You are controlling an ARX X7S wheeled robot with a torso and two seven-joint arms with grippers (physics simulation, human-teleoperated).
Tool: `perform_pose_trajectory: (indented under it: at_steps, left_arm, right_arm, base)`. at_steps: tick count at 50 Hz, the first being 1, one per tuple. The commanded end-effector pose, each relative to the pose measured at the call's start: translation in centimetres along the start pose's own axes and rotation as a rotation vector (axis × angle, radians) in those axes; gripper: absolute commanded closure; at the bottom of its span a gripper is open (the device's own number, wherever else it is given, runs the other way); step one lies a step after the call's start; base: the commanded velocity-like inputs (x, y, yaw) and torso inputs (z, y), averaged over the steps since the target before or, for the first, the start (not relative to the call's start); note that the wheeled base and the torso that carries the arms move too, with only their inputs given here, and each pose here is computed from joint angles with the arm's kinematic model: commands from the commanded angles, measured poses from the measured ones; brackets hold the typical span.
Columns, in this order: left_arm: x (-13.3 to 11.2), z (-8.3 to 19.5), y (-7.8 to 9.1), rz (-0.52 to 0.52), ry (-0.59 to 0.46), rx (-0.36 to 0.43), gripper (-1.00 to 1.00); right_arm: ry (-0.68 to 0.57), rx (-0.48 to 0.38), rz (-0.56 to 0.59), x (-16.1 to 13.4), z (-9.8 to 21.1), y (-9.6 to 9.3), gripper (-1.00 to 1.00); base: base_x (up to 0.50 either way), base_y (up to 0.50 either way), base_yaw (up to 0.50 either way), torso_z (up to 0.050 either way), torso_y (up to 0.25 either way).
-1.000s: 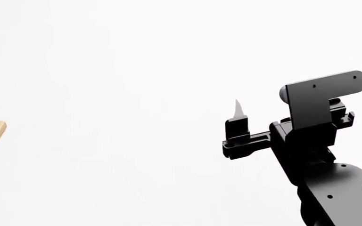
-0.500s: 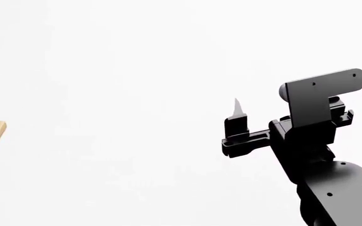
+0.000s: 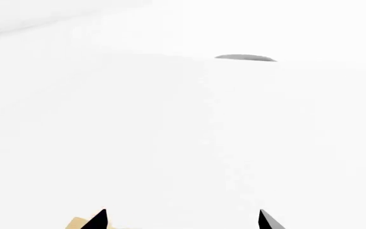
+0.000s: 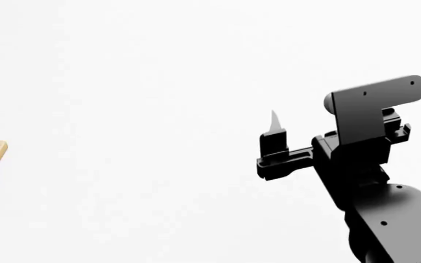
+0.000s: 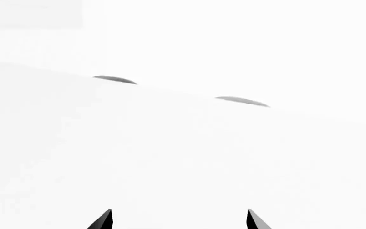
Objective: Place the cherry and the sweet potato on separate cutting boards.
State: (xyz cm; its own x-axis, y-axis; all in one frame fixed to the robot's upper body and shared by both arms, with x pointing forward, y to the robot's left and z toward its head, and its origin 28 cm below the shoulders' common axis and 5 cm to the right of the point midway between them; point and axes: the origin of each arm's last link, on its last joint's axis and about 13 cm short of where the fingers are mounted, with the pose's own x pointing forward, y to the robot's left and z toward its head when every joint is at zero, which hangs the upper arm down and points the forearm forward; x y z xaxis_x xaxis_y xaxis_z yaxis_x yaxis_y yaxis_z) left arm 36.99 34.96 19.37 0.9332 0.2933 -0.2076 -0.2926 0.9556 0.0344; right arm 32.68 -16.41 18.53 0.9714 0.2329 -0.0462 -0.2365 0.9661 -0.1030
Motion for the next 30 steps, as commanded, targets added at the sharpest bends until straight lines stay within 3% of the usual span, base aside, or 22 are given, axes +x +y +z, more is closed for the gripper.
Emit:
perform_pose_trajectory:
  at_steps: [1, 13, 23, 30]
  left_arm:
    - [-2.4, 3.2, -1.7, -0.101, -0.11, 0.021, -1.0]
    - [-5.2, 6.5, -3.6, -0.218, -0.208, 0.031, -1.0]
    - [-5.9, 6.2, -4.8, -0.313, -0.191, -0.024, -1.0]
    - [-5.8, 6.2, -4.9, -0.318, -0.184, -0.023, -1.0]
  right_arm:
    - [-0.014, -0.003, -0.003, 0.0, 0.6, -0.1, -1.0]
    - [-0.035, 0.013, -0.01, 0.0, 0.8, -0.2, -1.0]
    - [-0.05, 0.005, -0.012, -0.2, 0.7, -0.4, -1.0]
    - [-0.055, 0.014, -0.03, -0.2, 0.7, -0.5, -1.0]
  base:
    - [0.0, 0.0, 0.0, 0.0, 0.0]
    - [0.0, 0.0, 0.0, 0.0, 0.0]
    - [0.0, 0.0, 0.0, 0.0, 0.0]
    - [0.0, -0.01, 0.0, 0.0, 0.0]
